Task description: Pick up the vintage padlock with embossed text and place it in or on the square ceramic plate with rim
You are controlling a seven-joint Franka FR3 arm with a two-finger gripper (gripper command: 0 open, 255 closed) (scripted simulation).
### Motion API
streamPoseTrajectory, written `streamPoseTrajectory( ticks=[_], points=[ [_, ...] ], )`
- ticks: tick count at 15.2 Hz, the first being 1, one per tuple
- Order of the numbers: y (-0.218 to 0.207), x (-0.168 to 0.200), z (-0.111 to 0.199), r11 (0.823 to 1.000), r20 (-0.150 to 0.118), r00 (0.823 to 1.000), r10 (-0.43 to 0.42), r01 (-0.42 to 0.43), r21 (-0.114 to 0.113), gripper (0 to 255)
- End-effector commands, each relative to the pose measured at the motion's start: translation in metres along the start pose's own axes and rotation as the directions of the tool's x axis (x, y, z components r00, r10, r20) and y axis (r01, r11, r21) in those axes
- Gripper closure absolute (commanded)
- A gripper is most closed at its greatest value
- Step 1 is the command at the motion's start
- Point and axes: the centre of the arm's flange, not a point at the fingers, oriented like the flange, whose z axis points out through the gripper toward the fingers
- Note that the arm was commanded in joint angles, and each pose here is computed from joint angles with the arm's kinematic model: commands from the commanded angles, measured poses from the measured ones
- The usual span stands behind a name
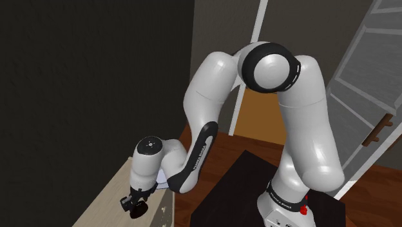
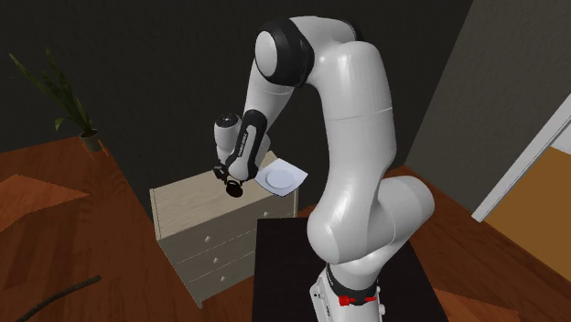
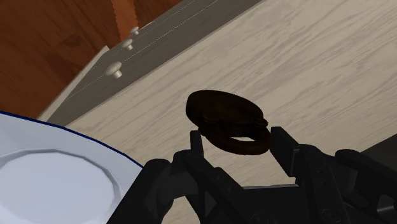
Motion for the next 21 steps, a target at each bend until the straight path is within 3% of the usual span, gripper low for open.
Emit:
streamPoseTrajectory(
  ticks=[1, 16, 21],
  points=[
    [0.0, 0.002, -0.009, 1.0, 0.0, 1.0, 0.0, 0.0, 0.0, 255],
    [-0.009, 0.016, -0.083, 1.0, 0.0, 1.0, 0.0, 0.0, 0.0, 255],
    [0.046, 0.052, -0.093, 1.0, 0.0, 1.0, 0.0, 0.0, 0.0, 255]
  ],
)
